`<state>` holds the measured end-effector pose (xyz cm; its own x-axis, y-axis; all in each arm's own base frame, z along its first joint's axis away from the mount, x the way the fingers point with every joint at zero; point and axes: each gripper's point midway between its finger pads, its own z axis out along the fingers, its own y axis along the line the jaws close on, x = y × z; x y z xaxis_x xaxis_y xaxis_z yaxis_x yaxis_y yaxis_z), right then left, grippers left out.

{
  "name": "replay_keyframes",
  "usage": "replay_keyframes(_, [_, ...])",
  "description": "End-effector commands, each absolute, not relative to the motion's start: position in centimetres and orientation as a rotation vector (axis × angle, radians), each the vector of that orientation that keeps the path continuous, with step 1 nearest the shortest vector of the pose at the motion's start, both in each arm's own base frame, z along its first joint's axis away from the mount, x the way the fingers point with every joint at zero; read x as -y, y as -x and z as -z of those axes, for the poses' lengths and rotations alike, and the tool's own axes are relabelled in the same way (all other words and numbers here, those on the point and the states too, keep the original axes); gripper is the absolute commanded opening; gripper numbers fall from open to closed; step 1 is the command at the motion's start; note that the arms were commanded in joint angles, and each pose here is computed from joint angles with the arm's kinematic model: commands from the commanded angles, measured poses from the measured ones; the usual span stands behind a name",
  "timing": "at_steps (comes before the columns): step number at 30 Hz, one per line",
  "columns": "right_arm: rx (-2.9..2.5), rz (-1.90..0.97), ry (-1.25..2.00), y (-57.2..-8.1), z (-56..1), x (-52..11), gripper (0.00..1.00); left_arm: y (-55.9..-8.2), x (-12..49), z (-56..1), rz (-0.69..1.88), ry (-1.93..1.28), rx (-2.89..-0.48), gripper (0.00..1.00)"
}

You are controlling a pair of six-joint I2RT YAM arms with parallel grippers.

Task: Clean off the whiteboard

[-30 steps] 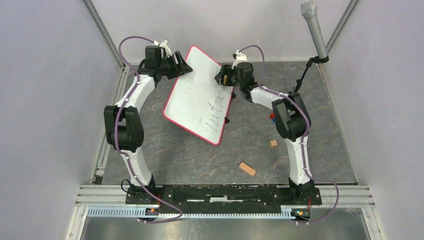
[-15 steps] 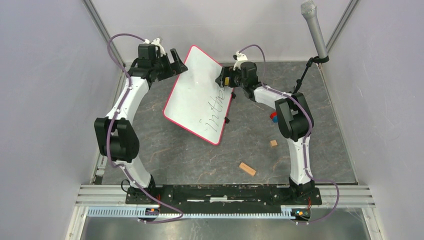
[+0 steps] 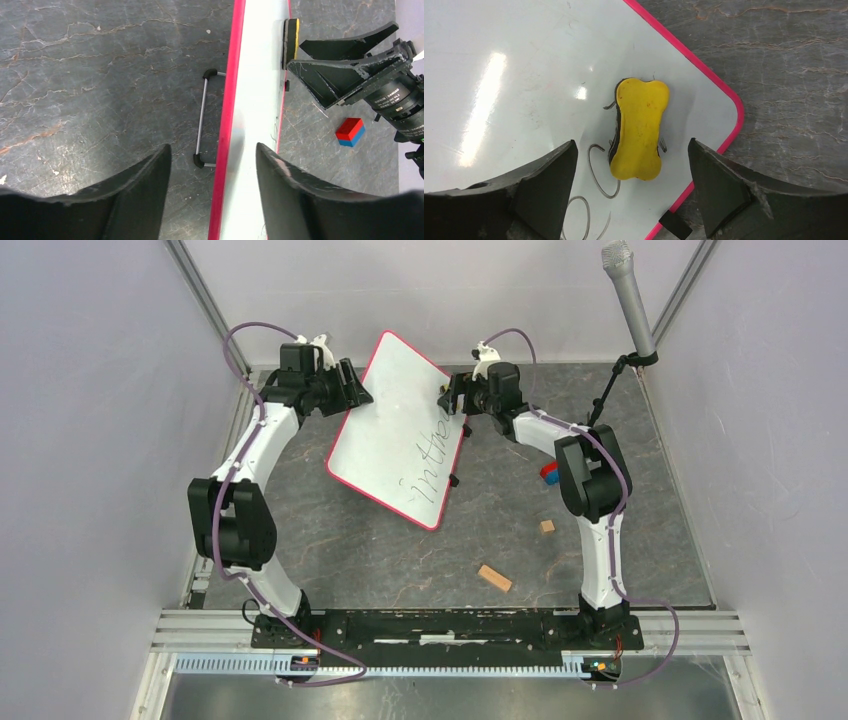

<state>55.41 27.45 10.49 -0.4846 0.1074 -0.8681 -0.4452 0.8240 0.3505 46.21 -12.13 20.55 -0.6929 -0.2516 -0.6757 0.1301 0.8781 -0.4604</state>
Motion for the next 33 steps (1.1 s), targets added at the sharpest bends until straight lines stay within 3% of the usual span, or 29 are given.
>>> replay_keyframes(1, [-1.919, -0.658, 0.278, -56.7, -12.9, -27.8, 0.81, -46.3, 12.7, -22.4, 0.640, 0.011, -2.190, 0.62])
replay_keyframes(5, [-1.923, -0.660, 0.278, -57.1, -12.3, -28.0, 0.66, -46.2, 12.5, -22.3, 0.621, 0.001, -2.189, 0.52])
replay_keyframes(14, [-1.932, -0.660, 0.280, -58.4, -11.5, -28.4, 0.60, -46.1, 13.2, -21.6, 0.662, -0.012, -2.204, 0.42])
replay_keyframes(20, [-1.931, -0.663, 0.274, -58.2, -11.4, -28.4, 0.43, -46.1, 13.0, -21.4, 0.628, -0.014, -2.206, 0.32])
replay_keyframes(23, [-1.939, -0.659, 0.254, -57.8, -11.1, -28.1, 0.34, -46.1, 13.1, -21.4, 0.632, -0.011, -2.209, 0.22])
replay_keyframes(33, [-1.853, -0.670, 0.385, -54.9, -14.3, -32.7, 0.30, -45.7, 14.1, -20.9, 0.608, -0.046, -2.226, 0.06])
